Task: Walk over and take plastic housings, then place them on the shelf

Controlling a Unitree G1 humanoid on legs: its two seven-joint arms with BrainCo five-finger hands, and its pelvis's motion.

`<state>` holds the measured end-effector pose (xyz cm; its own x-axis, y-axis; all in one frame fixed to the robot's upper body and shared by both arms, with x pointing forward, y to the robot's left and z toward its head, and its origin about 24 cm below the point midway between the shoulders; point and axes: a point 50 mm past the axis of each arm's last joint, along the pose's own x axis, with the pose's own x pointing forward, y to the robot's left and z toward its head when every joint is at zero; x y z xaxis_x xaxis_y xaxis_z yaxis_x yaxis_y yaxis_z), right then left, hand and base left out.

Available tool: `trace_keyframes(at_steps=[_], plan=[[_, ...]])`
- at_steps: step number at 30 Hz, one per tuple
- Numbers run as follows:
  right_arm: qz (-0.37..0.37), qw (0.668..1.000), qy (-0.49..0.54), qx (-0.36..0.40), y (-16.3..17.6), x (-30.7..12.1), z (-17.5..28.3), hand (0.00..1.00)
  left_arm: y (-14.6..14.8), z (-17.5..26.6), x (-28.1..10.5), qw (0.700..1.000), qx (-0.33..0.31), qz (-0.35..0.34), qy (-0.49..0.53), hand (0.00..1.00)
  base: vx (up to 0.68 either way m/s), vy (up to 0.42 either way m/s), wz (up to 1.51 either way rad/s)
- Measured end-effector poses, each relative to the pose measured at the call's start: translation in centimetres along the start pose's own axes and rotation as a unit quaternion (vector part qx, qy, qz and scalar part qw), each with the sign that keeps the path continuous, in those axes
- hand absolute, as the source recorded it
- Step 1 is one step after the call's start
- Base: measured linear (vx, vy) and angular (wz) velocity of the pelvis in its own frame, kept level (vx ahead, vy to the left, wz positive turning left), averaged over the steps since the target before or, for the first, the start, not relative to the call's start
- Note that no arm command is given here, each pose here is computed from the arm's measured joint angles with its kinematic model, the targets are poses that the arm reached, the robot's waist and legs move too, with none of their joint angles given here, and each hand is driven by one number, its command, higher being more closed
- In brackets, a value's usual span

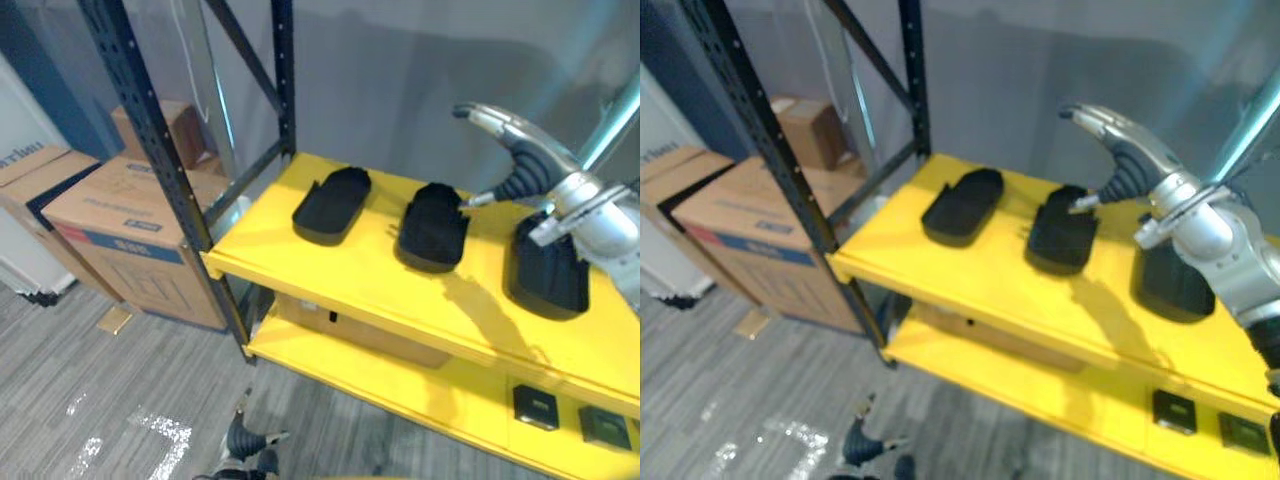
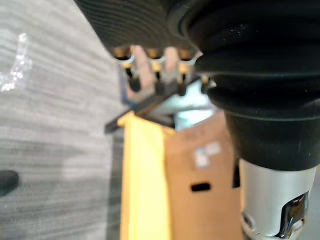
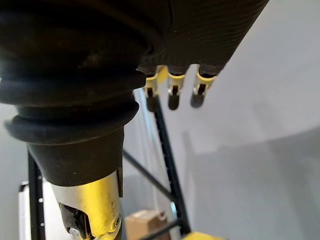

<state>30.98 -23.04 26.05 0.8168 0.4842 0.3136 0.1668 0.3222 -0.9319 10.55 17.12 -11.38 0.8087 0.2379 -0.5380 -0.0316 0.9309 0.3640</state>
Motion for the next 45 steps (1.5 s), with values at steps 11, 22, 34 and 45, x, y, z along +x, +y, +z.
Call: trace_keyframes(at_steps=[11, 22, 34, 45], plan=[[0.044, 0.998, -0.009, 0.050, 2.7, 0.8, 0.7, 0.00, 0.8, -0.4, 1.0, 0.998, -0.047, 0.003, 0.032, 0.00, 0.01, -0.013, 0.02], [0.104, 0.975, -0.082, 0.178, 5.3, 1.7, 4.0, 0.00, 1.3, -0.2, 1.5, 0.997, -0.077, 0.004, 0.032, 0.00, -0.03, -0.012, 0.07], [0.150, 0.928, -0.132, 0.314, 9.9, 4.0, 7.9, 0.00, 1.4, -0.3, 1.5, 0.994, -0.102, 0.012, 0.039, 0.00, 0.01, -0.007, 0.03], [0.176, 0.889, -0.108, 0.409, 13.9, 4.9, 9.2, 0.00, 1.3, 0.2, 2.0, 0.993, -0.113, 0.002, 0.031, 0.00, -0.01, -0.001, 0.02]])
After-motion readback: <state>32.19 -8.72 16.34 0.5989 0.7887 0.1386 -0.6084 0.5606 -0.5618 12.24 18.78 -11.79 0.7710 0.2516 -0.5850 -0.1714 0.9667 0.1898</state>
